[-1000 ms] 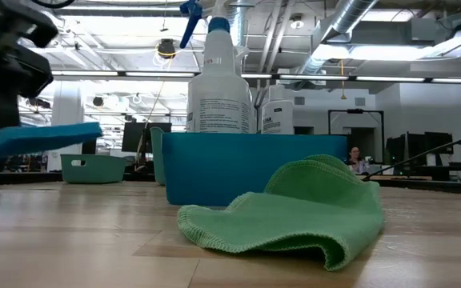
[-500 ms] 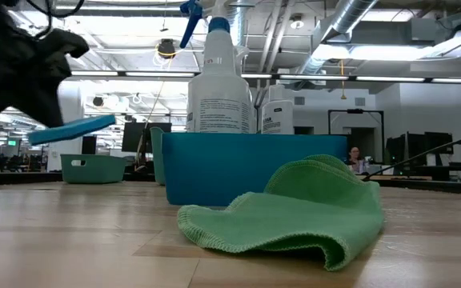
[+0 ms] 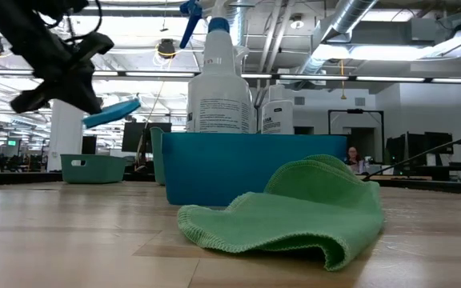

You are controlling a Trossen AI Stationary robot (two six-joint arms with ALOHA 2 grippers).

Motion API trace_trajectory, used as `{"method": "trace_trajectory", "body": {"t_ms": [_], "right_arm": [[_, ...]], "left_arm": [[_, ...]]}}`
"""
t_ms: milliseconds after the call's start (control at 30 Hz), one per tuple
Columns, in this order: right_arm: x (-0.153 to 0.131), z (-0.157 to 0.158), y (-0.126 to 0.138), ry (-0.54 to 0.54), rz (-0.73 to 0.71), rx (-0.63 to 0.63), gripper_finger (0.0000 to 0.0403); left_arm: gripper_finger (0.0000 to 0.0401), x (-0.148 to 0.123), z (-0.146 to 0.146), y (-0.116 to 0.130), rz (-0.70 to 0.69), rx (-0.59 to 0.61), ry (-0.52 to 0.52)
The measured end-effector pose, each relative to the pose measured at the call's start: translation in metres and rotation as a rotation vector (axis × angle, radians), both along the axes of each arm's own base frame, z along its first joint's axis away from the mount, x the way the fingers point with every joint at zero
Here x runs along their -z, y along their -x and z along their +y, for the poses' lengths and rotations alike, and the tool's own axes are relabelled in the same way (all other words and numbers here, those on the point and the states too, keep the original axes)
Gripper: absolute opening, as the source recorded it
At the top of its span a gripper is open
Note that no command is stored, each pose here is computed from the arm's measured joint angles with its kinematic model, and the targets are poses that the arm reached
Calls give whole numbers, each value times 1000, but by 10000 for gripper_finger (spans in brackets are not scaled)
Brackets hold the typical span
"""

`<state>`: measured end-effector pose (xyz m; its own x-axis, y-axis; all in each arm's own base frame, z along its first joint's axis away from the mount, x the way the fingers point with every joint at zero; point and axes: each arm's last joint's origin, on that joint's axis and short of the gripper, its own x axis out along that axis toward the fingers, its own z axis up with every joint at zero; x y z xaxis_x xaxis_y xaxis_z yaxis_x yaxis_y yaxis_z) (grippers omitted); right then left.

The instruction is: Pick & Place Kitchen Items

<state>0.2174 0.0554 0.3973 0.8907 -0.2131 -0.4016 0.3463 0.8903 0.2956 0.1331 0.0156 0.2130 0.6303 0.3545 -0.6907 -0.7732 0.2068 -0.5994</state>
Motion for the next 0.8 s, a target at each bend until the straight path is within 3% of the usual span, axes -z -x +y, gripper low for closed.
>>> {"method": "trace_trajectory", "body": {"t_ms": [233, 500, 800], "right_arm": [[0, -4, -1, -6, 1, 23, 132], [0, -6, -1, -22, -3, 36, 132], [0, -8, -2, -31, -6, 50, 132]], "left_arm": [[0, -11, 36, -4, -118, -18, -49], [0, -22, 80, 10, -243, -71, -103], [0, -50, 128, 23, -249, -90, -174]]}}
